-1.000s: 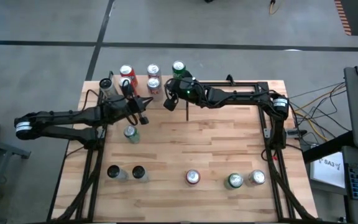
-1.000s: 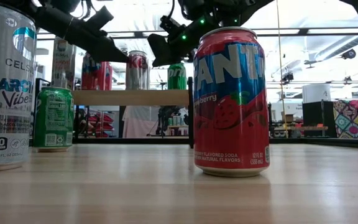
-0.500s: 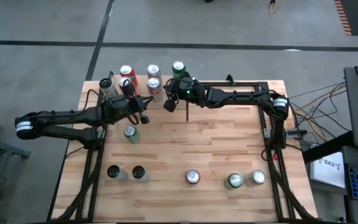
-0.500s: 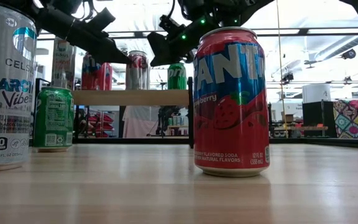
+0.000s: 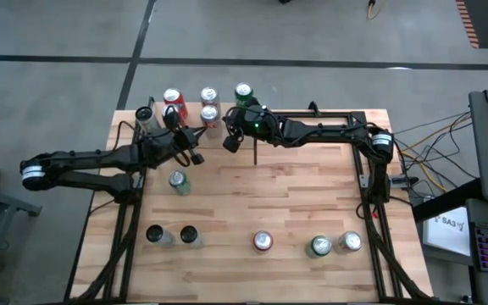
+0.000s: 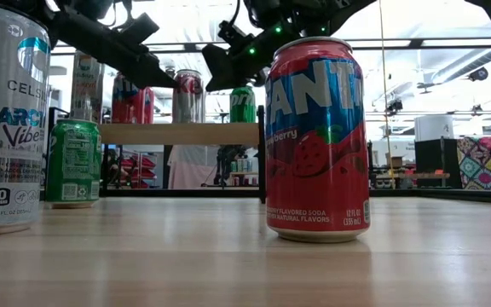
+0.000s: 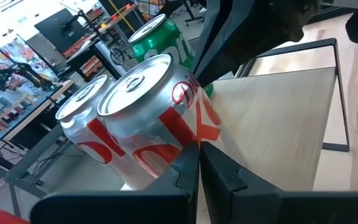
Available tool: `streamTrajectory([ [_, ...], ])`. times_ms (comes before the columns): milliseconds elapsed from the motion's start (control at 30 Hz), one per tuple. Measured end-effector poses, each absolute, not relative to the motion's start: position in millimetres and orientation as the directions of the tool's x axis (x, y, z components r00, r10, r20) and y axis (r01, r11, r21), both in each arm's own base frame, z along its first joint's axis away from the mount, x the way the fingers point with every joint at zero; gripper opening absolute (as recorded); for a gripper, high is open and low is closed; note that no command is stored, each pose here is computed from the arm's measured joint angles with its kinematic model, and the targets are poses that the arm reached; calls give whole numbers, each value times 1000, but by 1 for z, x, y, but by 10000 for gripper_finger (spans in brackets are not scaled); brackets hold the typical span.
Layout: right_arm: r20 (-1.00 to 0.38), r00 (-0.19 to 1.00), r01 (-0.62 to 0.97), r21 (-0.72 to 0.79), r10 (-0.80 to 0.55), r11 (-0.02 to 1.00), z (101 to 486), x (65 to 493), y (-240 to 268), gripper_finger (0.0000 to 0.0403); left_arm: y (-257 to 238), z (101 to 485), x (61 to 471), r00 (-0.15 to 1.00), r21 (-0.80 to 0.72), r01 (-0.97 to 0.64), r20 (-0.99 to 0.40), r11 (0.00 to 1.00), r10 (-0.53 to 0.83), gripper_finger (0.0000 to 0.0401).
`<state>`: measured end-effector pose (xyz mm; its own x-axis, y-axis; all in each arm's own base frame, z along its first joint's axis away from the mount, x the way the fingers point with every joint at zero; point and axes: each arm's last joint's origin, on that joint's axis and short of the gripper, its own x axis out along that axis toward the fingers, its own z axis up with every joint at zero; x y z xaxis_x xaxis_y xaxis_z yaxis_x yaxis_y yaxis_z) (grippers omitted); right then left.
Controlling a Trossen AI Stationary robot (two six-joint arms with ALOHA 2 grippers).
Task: Place canned beverage on shelf
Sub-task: Put the top silver soda can aligned with the other silver soda can on the shelf
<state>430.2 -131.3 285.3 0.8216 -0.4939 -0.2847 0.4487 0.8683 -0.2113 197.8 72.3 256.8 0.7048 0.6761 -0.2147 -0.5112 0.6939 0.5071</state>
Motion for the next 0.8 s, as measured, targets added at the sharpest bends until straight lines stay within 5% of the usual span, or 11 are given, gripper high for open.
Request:
streamTrajectory([
  [800,-274,852,405,-199,-447,892,287,432,-129,9,72,258,198,707,501,-518,-207,694,677,0],
])
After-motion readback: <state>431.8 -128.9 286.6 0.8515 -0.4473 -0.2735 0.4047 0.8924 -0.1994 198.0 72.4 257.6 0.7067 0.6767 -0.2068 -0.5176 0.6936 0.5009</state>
